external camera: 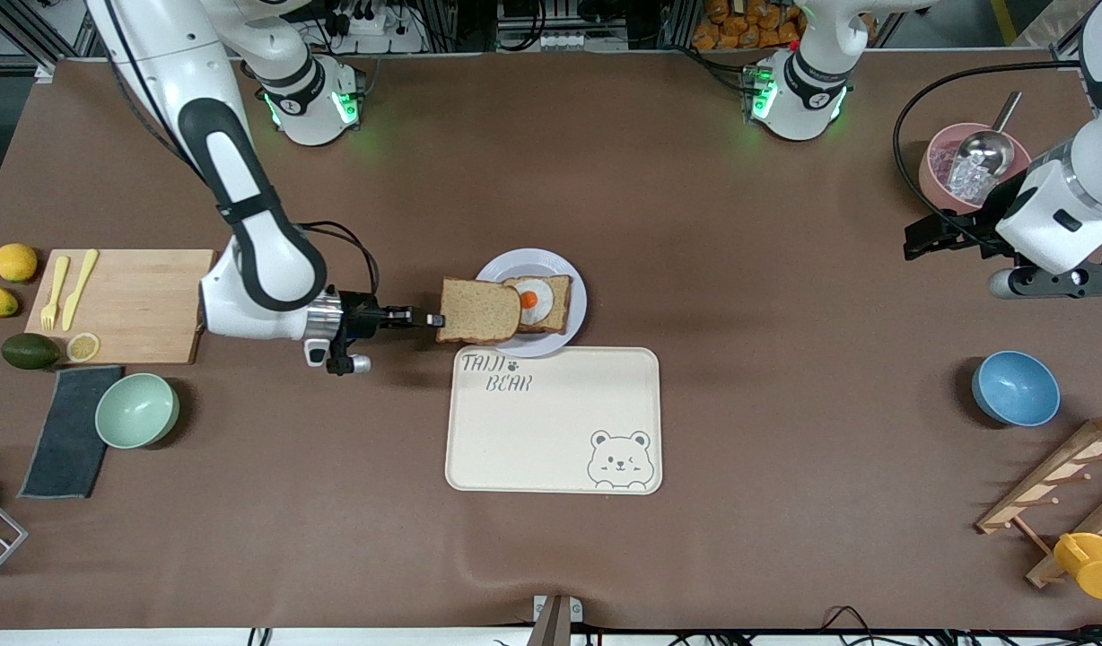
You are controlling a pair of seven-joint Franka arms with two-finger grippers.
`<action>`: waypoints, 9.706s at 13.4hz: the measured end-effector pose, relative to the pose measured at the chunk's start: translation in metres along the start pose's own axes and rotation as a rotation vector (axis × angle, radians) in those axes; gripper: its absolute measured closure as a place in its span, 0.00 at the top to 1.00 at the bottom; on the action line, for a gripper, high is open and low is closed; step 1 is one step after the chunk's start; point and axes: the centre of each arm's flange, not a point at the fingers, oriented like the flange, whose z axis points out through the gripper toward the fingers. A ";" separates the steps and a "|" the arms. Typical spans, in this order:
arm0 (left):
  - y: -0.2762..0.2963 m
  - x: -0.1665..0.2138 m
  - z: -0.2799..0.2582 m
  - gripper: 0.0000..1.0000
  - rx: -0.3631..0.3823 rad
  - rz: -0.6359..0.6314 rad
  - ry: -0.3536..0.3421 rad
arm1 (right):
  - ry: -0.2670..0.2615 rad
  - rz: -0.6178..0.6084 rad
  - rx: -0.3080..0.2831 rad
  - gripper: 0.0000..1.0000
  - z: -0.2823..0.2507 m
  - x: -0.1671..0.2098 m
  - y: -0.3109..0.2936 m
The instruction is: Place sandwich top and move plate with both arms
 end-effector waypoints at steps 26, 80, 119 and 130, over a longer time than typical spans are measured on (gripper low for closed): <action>-0.001 0.000 0.000 1.00 0.000 -0.002 0.000 | 0.049 0.011 0.025 0.23 0.081 -0.048 -0.013; 0.166 0.000 0.364 1.00 -0.984 -0.013 0.006 | 0.204 -0.333 -0.886 1.00 -0.477 -0.084 -0.207; 0.259 -0.039 0.501 0.42 -1.177 -0.017 0.035 | 0.220 -0.259 -0.877 1.00 -0.448 -0.071 -0.189; 0.268 -0.043 0.501 0.15 -1.175 -0.001 0.030 | 0.217 -0.252 -0.876 1.00 -0.447 -0.071 -0.187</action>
